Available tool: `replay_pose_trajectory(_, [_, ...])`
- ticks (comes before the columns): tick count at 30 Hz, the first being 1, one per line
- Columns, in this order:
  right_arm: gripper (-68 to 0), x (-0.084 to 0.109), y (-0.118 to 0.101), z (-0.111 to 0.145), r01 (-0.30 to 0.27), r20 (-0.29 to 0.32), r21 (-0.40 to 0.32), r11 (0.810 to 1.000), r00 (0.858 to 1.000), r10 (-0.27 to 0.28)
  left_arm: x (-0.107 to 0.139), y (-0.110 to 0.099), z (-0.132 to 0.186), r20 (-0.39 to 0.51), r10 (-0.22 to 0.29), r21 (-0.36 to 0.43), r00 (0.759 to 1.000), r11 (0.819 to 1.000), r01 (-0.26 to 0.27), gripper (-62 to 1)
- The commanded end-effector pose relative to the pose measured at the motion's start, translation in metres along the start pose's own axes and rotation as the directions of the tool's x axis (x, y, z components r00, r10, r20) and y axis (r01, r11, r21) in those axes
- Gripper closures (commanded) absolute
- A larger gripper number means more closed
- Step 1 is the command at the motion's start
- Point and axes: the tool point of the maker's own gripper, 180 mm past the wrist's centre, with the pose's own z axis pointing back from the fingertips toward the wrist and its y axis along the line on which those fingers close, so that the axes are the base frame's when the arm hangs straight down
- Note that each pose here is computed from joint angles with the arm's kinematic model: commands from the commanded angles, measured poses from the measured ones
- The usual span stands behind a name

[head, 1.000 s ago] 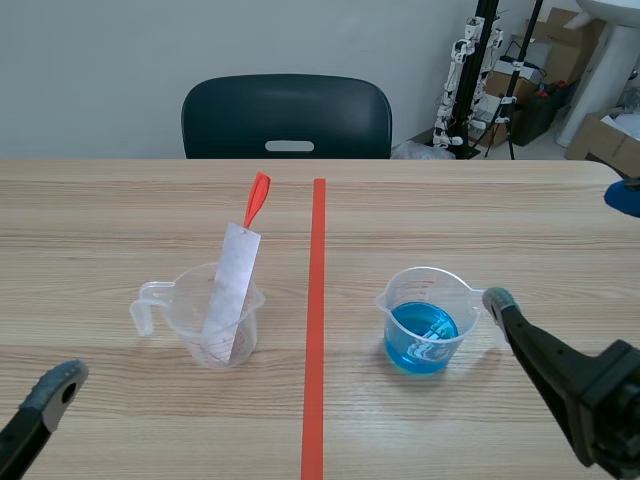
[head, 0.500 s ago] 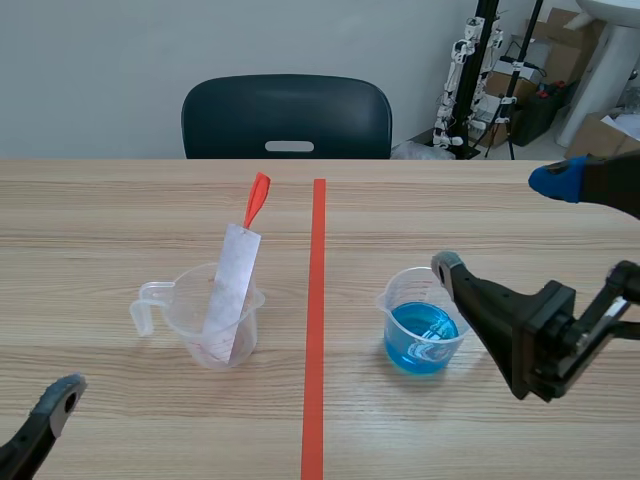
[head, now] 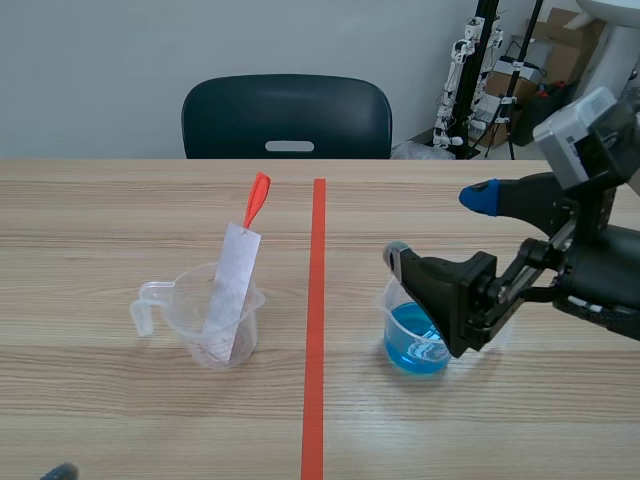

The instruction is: Do the redox reaction experiment. lift the metal plate out of the left beaker

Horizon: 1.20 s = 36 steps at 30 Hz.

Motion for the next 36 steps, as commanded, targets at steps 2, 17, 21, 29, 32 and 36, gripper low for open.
replay_pose_trajectory(2, [-67.9,0.014,-0.002,-0.009,0.007,0.051,0.016,1.0,0.999,-0.007,0.004,0.002,-0.006,0.06,0.01,0.019,0.998,1.0,-0.011,-62.3])
replay_pose_trajectory(17, [-67.9,0.013,0.01,-0.06,0.187,0.065,0.115,0.976,0.979,-0.196,-0.009,0.002,-0.008,0.216,0.015,0.075,0.976,0.997,-0.032,-62.3])
replay_pose_trajectory(21, [-67.9,0.01,0.01,-0.073,0.205,0.063,0.118,0.972,0.975,-0.213,-0.012,0.0,-0.005,0.239,-0.017,0.059,0.971,0.998,0.003,-62.3])
replay_pose_trajectory(29, [-67.9,0.01,0.009,-0.099,0.222,0.059,0.133,0.966,0.971,-0.231,-0.032,-0.003,-0.003,0.188,-0.052,0.022,0.981,0.999,0.048,-62.3])
replay_pose_trajectory(32, [-67.9,0.008,0.013,-0.111,0.23,0.043,0.146,0.962,0.97,-0.239,-0.036,-0.003,-0.006,0.181,-0.052,0.014,0.982,0.999,0.05,-62.3])
replay_pose_trajectory(36, [-67.9,0.004,0.02,-0.126,0.248,0.013,0.167,0.954,0.967,-0.254,-0.039,-0.005,-0.007,0.175,-0.052,0.005,0.983,0.999,0.052,-62.3])
